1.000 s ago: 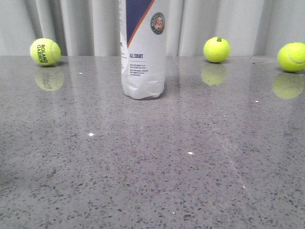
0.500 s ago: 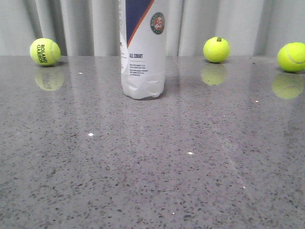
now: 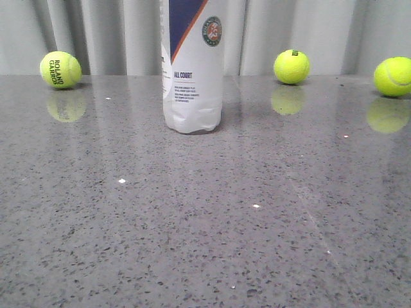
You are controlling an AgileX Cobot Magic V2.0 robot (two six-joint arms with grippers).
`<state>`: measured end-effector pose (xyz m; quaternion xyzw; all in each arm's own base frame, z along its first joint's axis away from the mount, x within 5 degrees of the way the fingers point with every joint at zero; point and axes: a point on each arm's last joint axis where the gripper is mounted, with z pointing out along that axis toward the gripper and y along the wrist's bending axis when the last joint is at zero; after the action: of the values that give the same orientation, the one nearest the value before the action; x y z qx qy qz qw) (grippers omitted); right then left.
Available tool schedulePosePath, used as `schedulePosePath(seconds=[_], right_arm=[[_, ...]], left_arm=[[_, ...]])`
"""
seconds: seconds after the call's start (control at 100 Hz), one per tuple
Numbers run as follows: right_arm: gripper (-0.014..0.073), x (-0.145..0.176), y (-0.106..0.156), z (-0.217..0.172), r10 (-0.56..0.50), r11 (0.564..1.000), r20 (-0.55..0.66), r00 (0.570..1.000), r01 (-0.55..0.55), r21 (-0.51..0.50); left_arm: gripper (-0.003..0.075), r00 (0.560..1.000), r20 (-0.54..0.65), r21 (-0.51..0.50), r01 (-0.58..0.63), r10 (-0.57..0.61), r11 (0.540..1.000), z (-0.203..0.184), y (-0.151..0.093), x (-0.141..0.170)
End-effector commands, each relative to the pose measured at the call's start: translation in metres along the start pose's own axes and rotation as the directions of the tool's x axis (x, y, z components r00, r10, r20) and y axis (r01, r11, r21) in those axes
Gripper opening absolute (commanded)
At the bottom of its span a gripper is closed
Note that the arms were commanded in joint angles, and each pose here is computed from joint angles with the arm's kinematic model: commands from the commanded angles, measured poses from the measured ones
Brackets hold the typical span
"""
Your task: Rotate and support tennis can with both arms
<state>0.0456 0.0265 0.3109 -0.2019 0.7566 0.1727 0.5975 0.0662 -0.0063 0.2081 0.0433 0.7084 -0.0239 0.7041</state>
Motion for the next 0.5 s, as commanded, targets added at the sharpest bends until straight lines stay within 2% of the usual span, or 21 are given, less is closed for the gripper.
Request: schedulePosePath(seconds=[0.0, 0.03, 0.21, 0.49], right_arm=[[-0.0066, -0.0147, -0.0001, -0.0028, -0.010, 1.000, 0.098, 0.995, 0.009, 0.005], [-0.0066, -0.0145, -0.0001, -0.0028, -0.010, 1.000, 0.097, 0.995, 0.009, 0.005], [-0.0066, -0.0146, -0.0001, -0.0030, -0.010, 1.000, 0.099, 0.995, 0.009, 0.005], [-0.0066, -0.0148, -0.0001, -0.0031, -0.010, 1.000, 0.101, 0.995, 0.009, 0.005]], left_arm=[[-0.0020, 0.997, 0.079, -0.035, 0.027, -0.024, 0.999, -0.0047, 0.0021, 0.0064], [-0.0020, 0.999, 0.045, -0.040, 0.027, -0.025, 0.999, -0.0064, 0.0022, 0.0095], [-0.0020, 0.999, 0.036, -0.093, 0.026, -0.023, 0.995, -0.0110, 0.0047, 0.0130], [-0.0020, 0.999, 0.037, -0.092, 0.024, -0.021, 0.995, -0.0110, 0.0046, 0.0128]])
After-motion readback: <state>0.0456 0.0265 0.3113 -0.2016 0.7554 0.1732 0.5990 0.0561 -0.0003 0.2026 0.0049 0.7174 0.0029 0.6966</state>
